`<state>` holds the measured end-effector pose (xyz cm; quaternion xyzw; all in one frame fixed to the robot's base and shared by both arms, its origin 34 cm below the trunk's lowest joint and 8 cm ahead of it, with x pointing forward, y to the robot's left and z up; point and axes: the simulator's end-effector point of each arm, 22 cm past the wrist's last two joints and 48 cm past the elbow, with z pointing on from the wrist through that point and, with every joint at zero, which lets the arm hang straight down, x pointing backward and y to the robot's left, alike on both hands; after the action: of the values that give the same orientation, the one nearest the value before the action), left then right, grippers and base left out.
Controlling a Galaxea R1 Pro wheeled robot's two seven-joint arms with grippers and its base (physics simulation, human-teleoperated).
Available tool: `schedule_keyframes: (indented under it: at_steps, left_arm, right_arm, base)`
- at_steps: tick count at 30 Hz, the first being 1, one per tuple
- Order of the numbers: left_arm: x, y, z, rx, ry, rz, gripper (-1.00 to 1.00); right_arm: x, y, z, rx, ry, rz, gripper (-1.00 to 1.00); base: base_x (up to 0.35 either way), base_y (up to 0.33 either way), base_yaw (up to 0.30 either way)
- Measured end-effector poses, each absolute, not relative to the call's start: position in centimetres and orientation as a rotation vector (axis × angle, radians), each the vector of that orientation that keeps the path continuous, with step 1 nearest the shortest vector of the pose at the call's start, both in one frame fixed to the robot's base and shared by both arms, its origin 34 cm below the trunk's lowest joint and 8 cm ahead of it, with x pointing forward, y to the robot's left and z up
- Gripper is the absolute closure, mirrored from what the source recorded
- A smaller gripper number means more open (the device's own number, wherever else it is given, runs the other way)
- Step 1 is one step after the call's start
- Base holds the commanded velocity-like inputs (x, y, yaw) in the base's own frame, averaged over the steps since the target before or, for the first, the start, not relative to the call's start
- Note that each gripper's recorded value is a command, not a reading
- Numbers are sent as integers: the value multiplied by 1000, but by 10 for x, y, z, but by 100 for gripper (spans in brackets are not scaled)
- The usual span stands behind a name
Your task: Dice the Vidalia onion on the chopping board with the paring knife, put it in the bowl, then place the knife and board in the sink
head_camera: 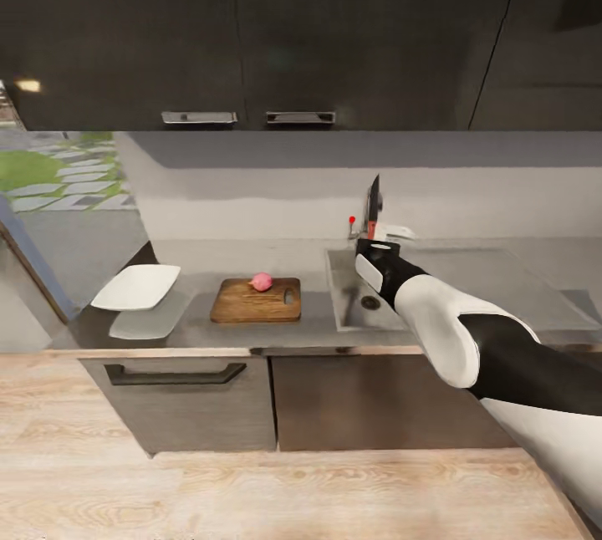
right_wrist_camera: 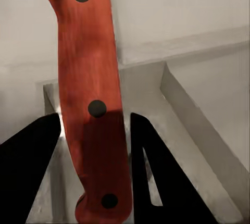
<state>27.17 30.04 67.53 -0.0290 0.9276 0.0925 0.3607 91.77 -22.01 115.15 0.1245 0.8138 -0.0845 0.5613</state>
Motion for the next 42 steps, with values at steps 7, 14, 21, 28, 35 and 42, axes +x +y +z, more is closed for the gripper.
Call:
schedule_keyframes:
  at_steps: [7, 14, 21, 28, 35, 42]
  left_arm:
    - [272, 301, 676, -75, 2389, 239, -100]
    - [273, 297, 675, -67, 2389, 229, -100]
    - [274, 297, 676, -63, 2387, 227, -100]
    - [274, 300, 676, -59, 2385, 230, -100]
    - [274, 310, 677, -52, 2384, 247, -100]
    - [273, 311, 677, -52, 2385, 249, -100]
  right_arm:
    - [915, -216, 1147, 241, 1916, -228, 100]
    - [918, -219, 1156, 90, 1871, -354, 100]
    - [918, -224, 1163, -75, 1861, -514, 100]
    - [910, -241, 1160, -283, 1913, -770, 100]
    - [910, -244, 1165, -389, 1886, -879, 100]
    - [910, -235, 1152, -437, 1918, -835, 100]
  base:
    - [0, 290, 52]
    - [0, 60, 2]
    - [0, 3, 0]
    - [0, 0, 0]
    - [0, 114, 0]
    - [50, 269, 0]
